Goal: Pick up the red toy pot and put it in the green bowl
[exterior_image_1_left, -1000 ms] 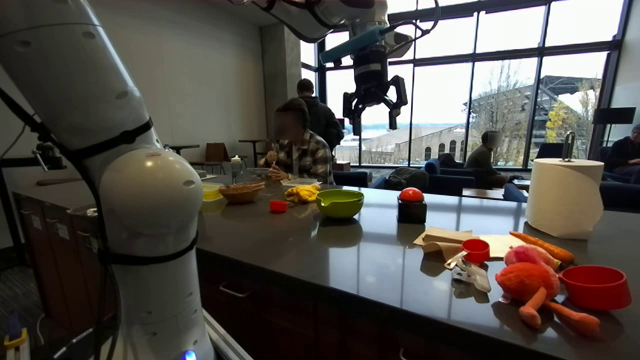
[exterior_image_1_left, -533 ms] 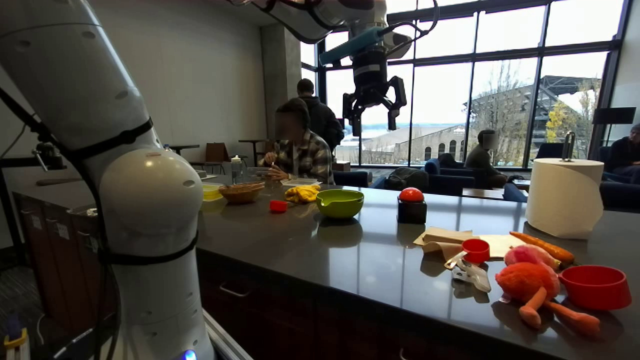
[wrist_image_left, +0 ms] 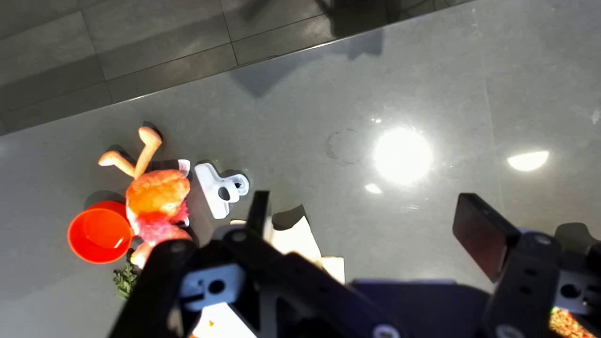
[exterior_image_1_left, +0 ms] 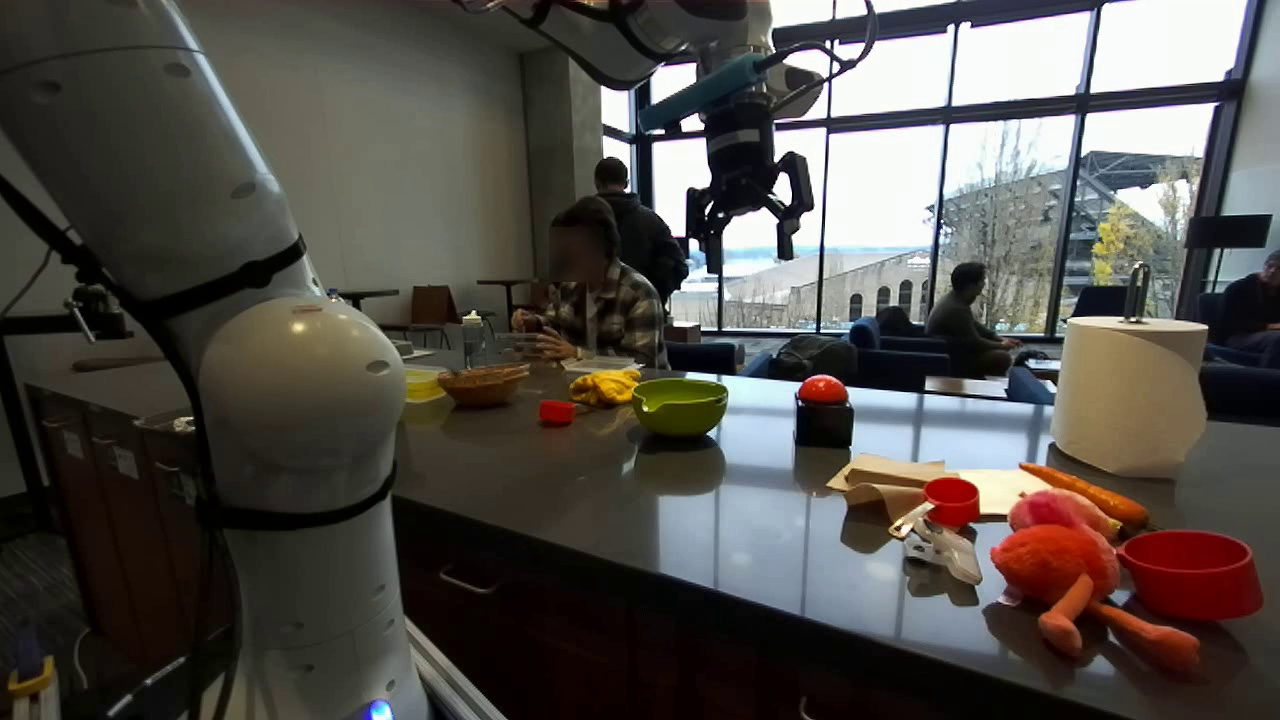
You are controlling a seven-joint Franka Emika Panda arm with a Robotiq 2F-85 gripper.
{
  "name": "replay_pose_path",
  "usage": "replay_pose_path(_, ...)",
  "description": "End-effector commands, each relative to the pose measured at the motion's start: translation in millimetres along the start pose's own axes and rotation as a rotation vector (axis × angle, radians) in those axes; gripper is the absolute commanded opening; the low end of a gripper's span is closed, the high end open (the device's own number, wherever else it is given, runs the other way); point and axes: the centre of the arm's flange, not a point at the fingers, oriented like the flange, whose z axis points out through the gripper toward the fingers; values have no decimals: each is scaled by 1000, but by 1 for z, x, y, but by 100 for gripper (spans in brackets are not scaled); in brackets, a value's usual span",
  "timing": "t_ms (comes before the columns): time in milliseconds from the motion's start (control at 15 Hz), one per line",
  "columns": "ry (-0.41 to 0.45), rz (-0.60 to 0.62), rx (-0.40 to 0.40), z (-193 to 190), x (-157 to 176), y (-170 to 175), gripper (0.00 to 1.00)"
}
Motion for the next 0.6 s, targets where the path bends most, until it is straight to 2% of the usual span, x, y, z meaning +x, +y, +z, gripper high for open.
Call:
replay_pose_path(0,-2,12,-30,1,2,0,100)
replay_pose_path(533,-8,-4,-9,3,2,-1,100)
